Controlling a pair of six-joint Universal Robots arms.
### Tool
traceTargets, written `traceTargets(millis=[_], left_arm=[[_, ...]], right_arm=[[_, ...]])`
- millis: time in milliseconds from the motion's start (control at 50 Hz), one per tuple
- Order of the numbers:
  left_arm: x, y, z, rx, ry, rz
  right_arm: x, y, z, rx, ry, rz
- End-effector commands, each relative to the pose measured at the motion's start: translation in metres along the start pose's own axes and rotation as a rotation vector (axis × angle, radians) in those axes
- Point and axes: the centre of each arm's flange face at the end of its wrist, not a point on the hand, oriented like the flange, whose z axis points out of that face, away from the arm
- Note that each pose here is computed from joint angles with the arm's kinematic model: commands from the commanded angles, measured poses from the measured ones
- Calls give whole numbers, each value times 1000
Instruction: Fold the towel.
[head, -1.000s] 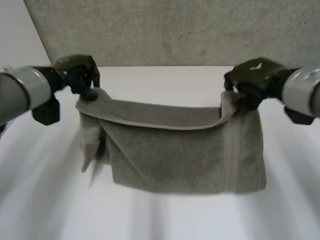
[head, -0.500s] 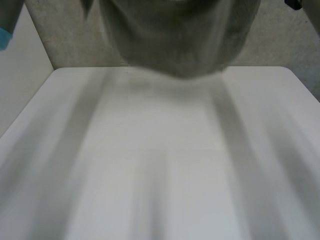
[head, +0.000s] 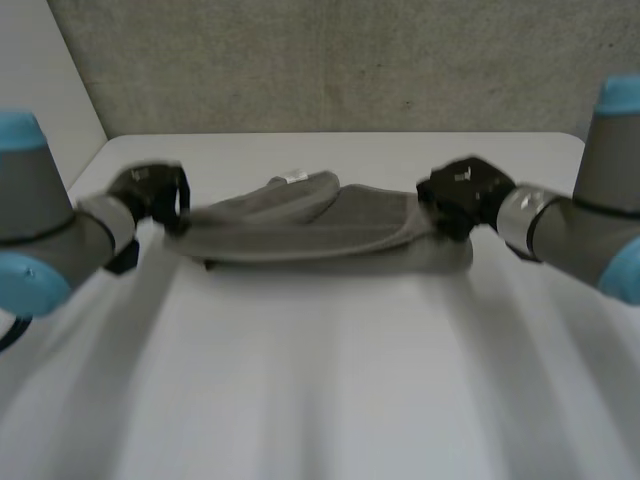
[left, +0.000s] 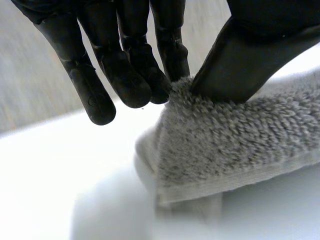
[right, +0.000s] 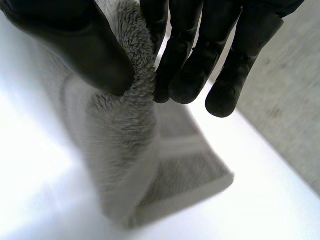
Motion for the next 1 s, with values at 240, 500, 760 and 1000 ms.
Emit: traceTargets(millis=[240, 500, 760, 1000], left_arm=[[31, 21, -55, -177, 70, 98], [84, 10, -77, -146, 200, 150], [110, 34, -31, -148, 235, 189], [110, 33, -28, -139, 237, 194]], right_arm=[[13, 12, -59, -16, 106, -6], [28, 33, -76, -84, 195, 44], [45, 58, -72, -138, 307, 62], [46, 71, -61, -134, 334, 51]])
